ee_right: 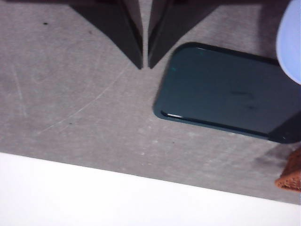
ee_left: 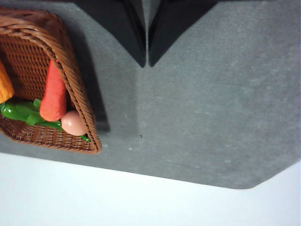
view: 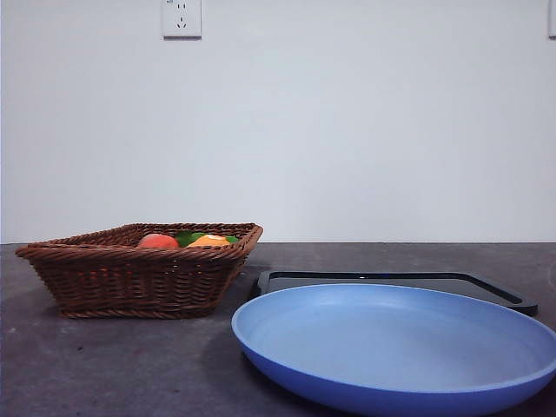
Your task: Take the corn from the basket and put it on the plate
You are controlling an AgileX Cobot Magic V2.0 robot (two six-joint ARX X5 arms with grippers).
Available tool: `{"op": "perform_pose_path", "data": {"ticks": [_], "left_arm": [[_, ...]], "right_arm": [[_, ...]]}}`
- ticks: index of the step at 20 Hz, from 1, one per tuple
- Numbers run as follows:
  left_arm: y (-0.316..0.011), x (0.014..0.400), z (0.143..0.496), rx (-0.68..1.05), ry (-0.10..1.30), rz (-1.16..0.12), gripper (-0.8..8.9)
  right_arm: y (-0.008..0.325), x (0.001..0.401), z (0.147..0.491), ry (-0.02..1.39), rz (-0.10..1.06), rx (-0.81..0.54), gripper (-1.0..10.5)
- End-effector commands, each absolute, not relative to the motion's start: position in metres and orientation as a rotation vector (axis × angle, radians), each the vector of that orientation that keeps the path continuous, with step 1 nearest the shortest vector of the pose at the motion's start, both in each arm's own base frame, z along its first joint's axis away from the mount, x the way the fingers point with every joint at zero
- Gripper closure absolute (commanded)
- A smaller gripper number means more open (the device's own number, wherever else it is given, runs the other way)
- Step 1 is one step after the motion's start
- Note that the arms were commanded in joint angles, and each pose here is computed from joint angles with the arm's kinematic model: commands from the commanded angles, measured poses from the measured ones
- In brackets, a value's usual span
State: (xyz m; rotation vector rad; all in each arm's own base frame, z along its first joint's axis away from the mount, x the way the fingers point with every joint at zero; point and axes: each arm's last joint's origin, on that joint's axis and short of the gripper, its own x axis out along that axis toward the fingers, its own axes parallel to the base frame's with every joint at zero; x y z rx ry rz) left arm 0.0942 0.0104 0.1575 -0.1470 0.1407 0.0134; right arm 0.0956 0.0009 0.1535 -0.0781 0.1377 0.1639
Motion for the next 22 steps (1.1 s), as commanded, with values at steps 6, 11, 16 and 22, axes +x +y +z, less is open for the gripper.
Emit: {"op": "perform_pose_path", "data": {"ticks": [6, 11, 16, 22], "left_arm": [[0.011, 0.096, 0.15, -0.367, 0.15, 0.036, 8.06], [0.01, 0.096, 0.15, -0.44, 0.155, 0.004, 8.06], [0.006, 0.094, 0.159, -0.494, 0.161, -0.105, 8.06], [0.004, 0.088, 0.186, -0.535, 0.127, -0.181, 8.06]], "right_arm": [[0.001, 0.095, 0.152, 0.17, 0.149, 0.217, 9.4], [0.002, 0.095, 0.154, 0.166, 0.184, 0.301, 9.4], [0.004, 0.094, 0.168, 0.113, 0.242, 0.395, 9.4], [0.005, 0.086, 0.2, 0.03, 0.273, 0.401, 9.4]]}}
